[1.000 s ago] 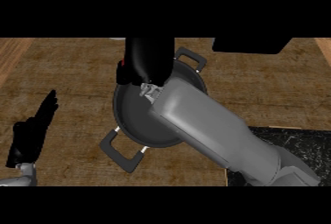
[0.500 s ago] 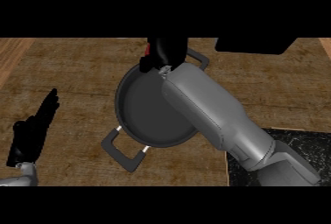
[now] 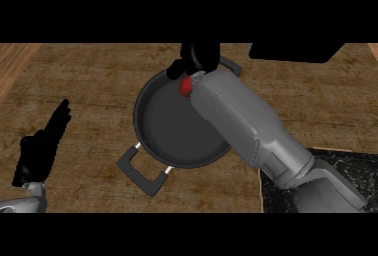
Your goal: Pick the tomato from the tray and place it in the pot
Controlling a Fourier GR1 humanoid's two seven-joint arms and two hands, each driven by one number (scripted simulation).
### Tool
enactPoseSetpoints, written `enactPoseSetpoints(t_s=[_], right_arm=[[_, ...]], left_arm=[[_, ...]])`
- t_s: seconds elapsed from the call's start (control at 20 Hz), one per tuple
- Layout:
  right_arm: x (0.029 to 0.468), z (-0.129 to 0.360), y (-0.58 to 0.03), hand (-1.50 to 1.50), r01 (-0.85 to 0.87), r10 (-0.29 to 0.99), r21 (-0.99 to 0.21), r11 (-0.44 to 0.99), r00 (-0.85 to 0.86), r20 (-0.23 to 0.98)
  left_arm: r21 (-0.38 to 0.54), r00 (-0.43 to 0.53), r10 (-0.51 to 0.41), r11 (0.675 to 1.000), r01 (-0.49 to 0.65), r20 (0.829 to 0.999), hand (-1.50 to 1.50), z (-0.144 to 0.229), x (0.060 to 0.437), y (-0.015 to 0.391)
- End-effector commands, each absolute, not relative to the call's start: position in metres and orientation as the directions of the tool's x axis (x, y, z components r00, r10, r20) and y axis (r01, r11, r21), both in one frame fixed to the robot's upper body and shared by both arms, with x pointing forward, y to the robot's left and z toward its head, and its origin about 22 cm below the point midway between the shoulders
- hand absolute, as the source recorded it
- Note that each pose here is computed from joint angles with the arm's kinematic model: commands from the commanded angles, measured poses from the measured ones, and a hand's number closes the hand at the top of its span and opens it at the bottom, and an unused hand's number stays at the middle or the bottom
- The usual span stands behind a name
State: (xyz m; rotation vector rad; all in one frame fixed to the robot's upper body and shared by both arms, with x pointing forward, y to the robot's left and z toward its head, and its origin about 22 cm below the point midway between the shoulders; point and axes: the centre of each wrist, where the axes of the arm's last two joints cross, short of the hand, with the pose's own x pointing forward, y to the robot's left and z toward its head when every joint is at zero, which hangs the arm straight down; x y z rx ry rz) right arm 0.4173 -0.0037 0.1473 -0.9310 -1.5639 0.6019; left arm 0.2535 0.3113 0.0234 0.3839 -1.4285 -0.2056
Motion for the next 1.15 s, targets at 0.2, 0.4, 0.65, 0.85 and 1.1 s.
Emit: enactPoseSetpoints(t_s=[0.2, 0.4, 0.65, 0.85, 1.1], right_arm=[[0.41, 0.181, 0.005, -1.5, 0.403, 0.581, -0.461, 0.79, -0.253, 0.774], [0.405, 0.161, -0.006, -1.5, 0.403, 0.468, -0.348, 0.847, -0.251, 0.847], [0.393, 0.153, -0.009, -1.5, 0.28, 0.383, -0.31, 0.908, -0.258, 0.887], [0.367, 0.155, -0.007, -1.5, 0.197, 0.304, -0.257, 0.946, -0.267, 0.915], [0.336, 0.126, -0.061, -1.5, 0.203, 0.286, -0.235, 0.951, -0.278, 0.917]], left_arm=[[0.379, 0.152, -0.363, 0.92, -0.097, 0.919, 0.0, 0.025, 0.254, 0.311], [0.378, 0.168, -0.36, 0.921, -0.094, 0.918, 0.0, 0.023, 0.25, 0.306], [0.366, 0.169, -0.346, 0.924, -0.108, 0.923, 0.0, 0.022, 0.238, 0.316], [0.366, 0.2, -0.335, 0.919, -0.144, 0.921, 0.0, 0.019, 0.241, 0.327], [0.382, 0.216, -0.347, 0.912, -0.151, 0.913, 0.0, 0.022, 0.224, 0.343]])
